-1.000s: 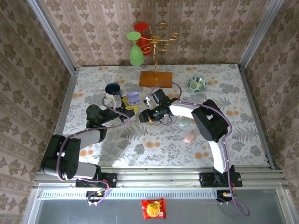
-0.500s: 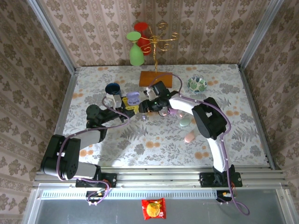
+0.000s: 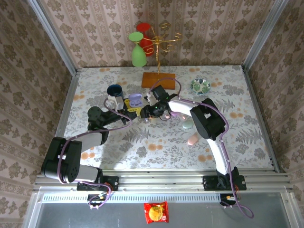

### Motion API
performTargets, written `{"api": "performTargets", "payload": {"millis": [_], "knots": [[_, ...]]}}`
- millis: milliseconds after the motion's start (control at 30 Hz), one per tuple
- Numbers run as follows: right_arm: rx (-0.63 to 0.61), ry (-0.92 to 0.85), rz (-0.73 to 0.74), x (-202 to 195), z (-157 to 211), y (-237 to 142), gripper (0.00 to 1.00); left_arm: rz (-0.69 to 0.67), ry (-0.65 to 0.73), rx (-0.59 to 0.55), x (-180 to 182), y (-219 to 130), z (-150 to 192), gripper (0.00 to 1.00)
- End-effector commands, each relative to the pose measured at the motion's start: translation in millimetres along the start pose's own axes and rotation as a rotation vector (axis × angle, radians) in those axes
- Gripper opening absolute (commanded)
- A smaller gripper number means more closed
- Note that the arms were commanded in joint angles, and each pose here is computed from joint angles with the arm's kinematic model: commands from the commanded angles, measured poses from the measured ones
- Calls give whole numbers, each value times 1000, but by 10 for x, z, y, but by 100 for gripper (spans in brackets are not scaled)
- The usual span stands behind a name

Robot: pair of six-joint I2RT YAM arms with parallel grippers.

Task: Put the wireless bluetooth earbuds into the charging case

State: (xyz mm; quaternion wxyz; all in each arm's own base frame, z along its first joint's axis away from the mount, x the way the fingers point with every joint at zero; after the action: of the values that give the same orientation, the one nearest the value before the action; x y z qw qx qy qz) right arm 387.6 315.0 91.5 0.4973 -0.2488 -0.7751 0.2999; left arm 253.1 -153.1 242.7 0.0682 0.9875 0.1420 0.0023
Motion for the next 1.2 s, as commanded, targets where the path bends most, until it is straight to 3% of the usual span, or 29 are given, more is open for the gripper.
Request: {"api": "performTargets", "payload": {"millis": [0, 533, 733, 1167], "knots": [[55, 3, -8, 78, 155, -48, 49, 31, 38, -11, -44, 7, -28, 42], [60, 6, 1, 47, 199, -24, 30, 31, 39, -10, -31, 12, -26, 42], [64, -38, 26, 67, 261, -60, 31, 30, 39, -9, -29, 11, -21, 42], [32, -57, 92, 107, 224, -93, 22, 23, 44, -10, -42, -2, -16, 42]]}}
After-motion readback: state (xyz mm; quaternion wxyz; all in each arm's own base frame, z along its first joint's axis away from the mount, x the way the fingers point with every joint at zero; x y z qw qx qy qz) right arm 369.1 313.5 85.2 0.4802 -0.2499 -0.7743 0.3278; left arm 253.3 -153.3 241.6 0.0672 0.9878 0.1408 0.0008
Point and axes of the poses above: each hand's point on the last joint's axis, 136 mm out from that joint toward the fingers, its own y axis out along the fingers, its own x axis along the line the jaws close on, z = x × y, the point moved 8 cm from there along -y, back along the fingers, and after that the axes turned 1 degree about y, right-handed, at the moved point
